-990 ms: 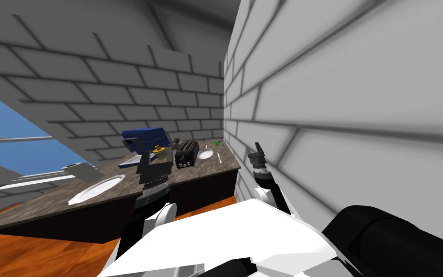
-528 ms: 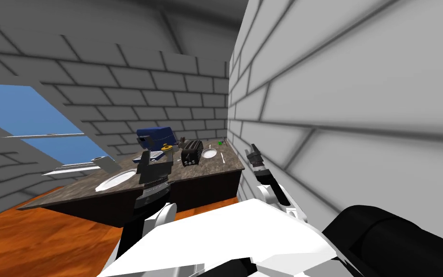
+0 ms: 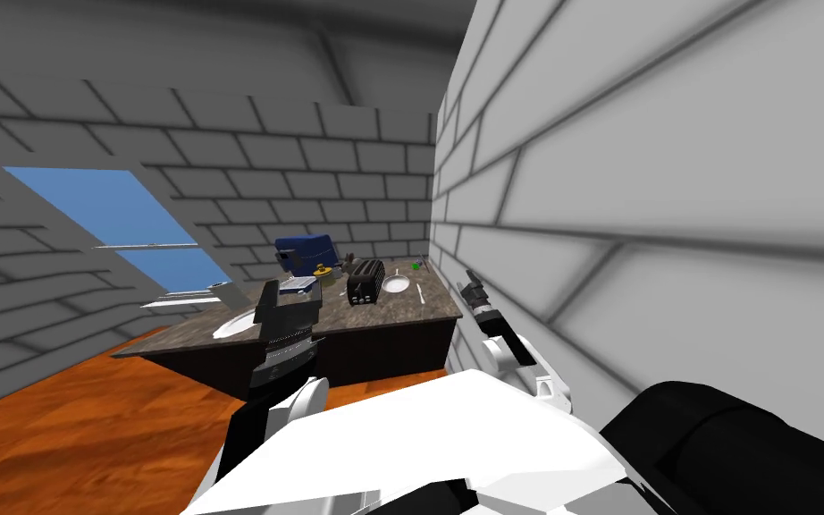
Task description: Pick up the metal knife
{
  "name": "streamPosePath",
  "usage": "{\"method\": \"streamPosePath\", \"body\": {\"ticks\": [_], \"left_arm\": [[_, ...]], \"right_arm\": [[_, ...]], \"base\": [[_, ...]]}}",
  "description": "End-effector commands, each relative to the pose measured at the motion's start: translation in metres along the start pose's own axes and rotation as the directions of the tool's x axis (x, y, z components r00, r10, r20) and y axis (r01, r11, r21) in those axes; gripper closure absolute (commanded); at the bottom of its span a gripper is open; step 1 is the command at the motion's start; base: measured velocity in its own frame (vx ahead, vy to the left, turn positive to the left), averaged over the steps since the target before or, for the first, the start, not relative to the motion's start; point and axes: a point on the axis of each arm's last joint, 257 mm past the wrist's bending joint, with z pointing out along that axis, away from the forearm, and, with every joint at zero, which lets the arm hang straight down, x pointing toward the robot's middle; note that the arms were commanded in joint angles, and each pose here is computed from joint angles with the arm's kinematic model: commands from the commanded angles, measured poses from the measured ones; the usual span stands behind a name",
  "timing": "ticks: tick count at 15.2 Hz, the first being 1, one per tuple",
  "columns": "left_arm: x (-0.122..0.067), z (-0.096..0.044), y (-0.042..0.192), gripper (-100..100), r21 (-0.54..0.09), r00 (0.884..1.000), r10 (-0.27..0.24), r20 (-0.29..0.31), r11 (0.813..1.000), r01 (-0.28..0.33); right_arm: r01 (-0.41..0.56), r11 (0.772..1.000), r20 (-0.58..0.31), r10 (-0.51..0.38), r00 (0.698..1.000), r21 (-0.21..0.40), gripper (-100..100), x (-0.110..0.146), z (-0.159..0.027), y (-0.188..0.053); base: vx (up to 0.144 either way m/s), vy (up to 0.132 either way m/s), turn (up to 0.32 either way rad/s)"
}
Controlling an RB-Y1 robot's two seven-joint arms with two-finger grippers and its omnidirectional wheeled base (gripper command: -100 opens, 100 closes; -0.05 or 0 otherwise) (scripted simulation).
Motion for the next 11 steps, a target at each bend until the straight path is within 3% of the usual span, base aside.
{"method": "streamPosePath", "body": {"ticks": [1, 5, 6, 8, 9, 11], "left_arm": [[0.000, 0.000, 0.000, 0, 0.000, 1.000, 0.000, 0.000, 1.000, 0.000], [0.000, 0.000, 0.000, 0, 0.000, 1.000, 0.000, 0.000, 1.000, 0.000], [0.000, 0.000, 0.000, 0, 0.000, 1.000, 0.000, 0.000, 1.000, 0.000], [0.000, 0.000, 0.000, 0, 0.000, 1.000, 0.000, 0.000, 1.000, 0.000], [0.000, 0.000, 0.000, 0, 0.000, 1.000, 0.000, 0.000, 1.000, 0.000], [0.000, 0.000, 0.000, 0, 0.000, 1.000, 0.000, 0.000, 1.000, 0.000]], "right_arm": [[-0.015, 0.999, 0.015, 0.015, 1.000, 0.049, -100, -0.010, 0.004, -0.014], [-0.037, 0.991, 0.050, 0.030, 0.998, 0.132, -100, -0.030, 0.007, -0.037], [-0.056, 0.986, 0.073, 0.045, 0.996, 0.158, -100, -0.047, 0.011, -0.046], [-0.063, 0.978, 0.090, 0.046, 0.995, 0.197, -100, -0.051, 0.009, -0.056], [-0.080, 0.972, 0.119, 0.055, 0.991, 0.220, -100, -0.070, 0.012, -0.064], [-0.096, 0.963, 0.137, 0.062, 0.989, 0.252, -100, -0.073, 0.010, -0.072]], "base": [[0.004, 0.022, 0.177], [0.005, 0.019, 0.142], [0.003, 0.023, 0.145], [0.005, 0.018, 0.130], [0.010, 0.022, 0.188], [0.008, 0.016, 0.149]]}}
